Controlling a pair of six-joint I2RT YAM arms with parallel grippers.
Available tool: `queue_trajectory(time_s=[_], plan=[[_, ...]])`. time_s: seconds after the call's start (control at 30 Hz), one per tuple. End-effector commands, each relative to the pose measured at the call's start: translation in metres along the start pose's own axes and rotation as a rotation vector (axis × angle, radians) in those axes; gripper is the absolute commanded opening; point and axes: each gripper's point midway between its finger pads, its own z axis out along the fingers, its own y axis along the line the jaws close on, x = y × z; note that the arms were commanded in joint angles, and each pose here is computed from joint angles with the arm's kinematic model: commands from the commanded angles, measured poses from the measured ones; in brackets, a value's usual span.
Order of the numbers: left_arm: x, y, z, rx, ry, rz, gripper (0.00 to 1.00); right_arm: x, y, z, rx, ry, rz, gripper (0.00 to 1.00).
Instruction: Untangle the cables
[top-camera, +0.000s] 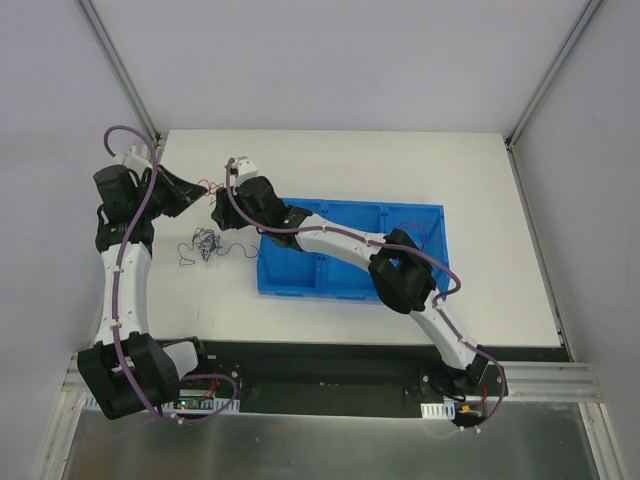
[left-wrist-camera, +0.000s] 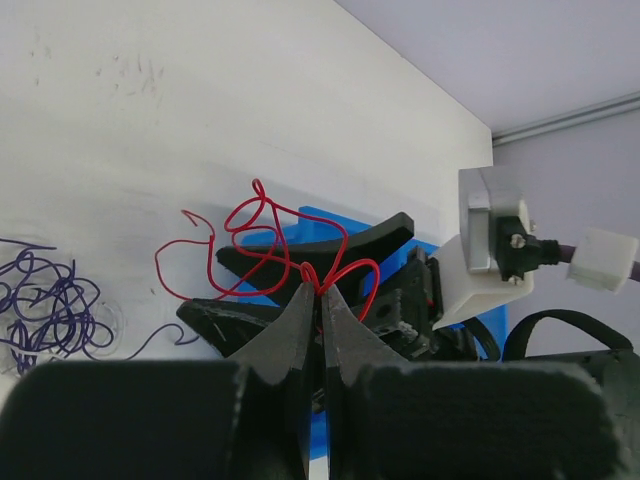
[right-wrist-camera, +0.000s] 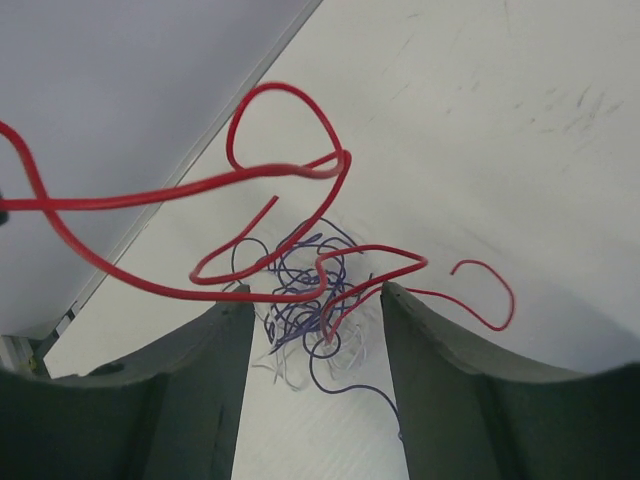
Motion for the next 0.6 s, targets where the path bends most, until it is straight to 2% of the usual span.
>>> queue_trajectory(time_s=[0.0,0.17,0.2,0.33,0.57], plan=[[-0.004,-0.017,-0.004,0.072,-0.022,0.030,0.00,-0.025,0.013,0.000,-0.011,-0.067,-0.003,0.48],[-0.006,-0.015,-0.005,0.064,-0.037,0.044,0.00,-0.038,-0.005,-0.008,0.040,-0.103,-0.033,0.04],[-0.007,-0.016,-0.006,0.064,-0.042,0.051,0.00,-0.040,-0.008,-0.012,0.052,-0.108,-0.041,0.01],[-0.020,-0.003,-0.017,-0.019,-0.119,0.046,0.00,-0.057,-0.027,-0.042,0.126,-0.167,-0.105,0.01],[-0.040,0.021,-0.035,-0.153,-0.214,0.025,0.00,-0.097,-0.046,-0.093,0.123,-0.258,-0.068,0.01]])
